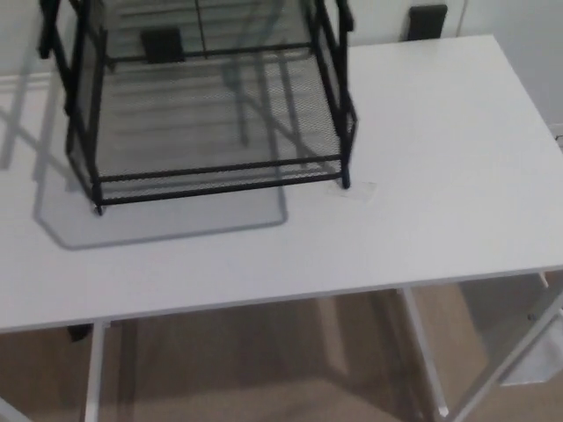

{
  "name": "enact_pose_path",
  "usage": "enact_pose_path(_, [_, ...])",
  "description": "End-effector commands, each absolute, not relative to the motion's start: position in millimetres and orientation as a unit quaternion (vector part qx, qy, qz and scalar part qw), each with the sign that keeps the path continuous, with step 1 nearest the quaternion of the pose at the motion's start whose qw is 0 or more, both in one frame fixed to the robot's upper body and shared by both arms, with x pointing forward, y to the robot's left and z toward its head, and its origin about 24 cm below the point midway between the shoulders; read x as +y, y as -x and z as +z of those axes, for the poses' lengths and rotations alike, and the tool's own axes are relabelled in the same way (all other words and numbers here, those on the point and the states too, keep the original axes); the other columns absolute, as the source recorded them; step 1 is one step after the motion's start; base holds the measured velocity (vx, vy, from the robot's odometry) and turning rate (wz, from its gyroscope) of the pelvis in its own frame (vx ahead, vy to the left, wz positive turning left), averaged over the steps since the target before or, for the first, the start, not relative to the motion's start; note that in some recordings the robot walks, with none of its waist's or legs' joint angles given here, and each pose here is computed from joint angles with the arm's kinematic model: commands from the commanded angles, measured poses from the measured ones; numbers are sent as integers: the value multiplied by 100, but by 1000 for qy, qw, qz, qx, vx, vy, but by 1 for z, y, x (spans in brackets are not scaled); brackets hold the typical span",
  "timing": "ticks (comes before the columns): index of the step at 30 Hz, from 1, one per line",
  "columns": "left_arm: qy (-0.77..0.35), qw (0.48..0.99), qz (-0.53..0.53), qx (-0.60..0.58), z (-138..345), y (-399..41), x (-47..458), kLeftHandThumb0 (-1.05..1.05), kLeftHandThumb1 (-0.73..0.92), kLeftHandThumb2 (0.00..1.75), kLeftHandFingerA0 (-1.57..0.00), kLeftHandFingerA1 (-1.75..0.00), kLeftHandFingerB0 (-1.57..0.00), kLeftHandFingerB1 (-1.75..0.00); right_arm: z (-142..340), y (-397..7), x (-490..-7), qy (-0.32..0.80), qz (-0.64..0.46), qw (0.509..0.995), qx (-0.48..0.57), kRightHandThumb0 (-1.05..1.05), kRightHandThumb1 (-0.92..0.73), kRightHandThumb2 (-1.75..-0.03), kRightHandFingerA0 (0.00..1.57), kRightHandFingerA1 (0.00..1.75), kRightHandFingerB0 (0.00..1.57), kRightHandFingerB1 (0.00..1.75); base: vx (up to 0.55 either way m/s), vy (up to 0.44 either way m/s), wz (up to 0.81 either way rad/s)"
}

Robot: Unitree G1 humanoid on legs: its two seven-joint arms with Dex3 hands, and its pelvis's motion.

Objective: The robot walks towards a file tray kept in the middle of a desk and uses its right hand to grab a tray and pulls it out towards itself

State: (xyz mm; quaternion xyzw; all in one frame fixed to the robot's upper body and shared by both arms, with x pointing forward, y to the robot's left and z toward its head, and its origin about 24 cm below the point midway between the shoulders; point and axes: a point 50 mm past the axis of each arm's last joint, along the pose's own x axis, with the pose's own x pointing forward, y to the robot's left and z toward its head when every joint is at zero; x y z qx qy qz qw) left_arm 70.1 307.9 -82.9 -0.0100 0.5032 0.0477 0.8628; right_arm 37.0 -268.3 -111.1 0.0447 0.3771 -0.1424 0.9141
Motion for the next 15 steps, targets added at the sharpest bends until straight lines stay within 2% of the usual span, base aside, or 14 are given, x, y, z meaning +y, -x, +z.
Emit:
enact_pose_path(1, [40,867,74,491,-81,-66,317,-11,51,91,-25,-53,-7,-45,-107,-34,-270,-39,-144,920,364,-20,-50,-54,64,66,49,56,37,199,5])
enact_pose_path(2, [37,868,71,489,-81,-65,316,-11,51,91,-28,-54,-8,-46,-108,-33,-271,-36,-143,920,363,-24,-45,-62,68,71,49,59,38,116,2])
enact_pose_path(6, [36,868,66,491,-81,-60,313,-11,50,91,-31,-56,-10,-47,-111,-24,-274,-51,-156,914,370,-23,-46,-61,68,71,49,59,23,47,4])
enact_pose_path(10, [40,866,75,493,-85,-57,314,-12,51,91,-27,-55,-11,-47,-108,-21,-272,-31,-151,915,374,-24,-46,-62,67,70,49,58,16,-8,2])
enact_pose_path(11, [35,864,78,496,-86,-57,315,-13,50,91,-29,-55,-12,-47,-106,-20,-271,-32,-148,916,371,-19,-50,-54,64,66,49,56,0,0,0])
enact_pose_path(12, [37,863,83,497,-87,-58,316,-12,51,91,-32,-57,-12,-47,-105,-20,-270,-28,-148,916,370,-20,-51,-54,65,67,50,56,0,0,0])
enact_pose_path(13, [36,863,84,497,-87,-58,317,-13,50,90,-30,-56,-12,-47,-107,-19,-270,-29,-150,915,374,-23,-48,-62,67,69,50,59,0,0,0])
enact_pose_path(15, [37,863,84,497,-88,-57,317,-13,49,90,-28,-54,-13,-47,-108,-16,-271,-34,-152,913,376,-21,-49,-61,68,70,49,58,0,0,0])
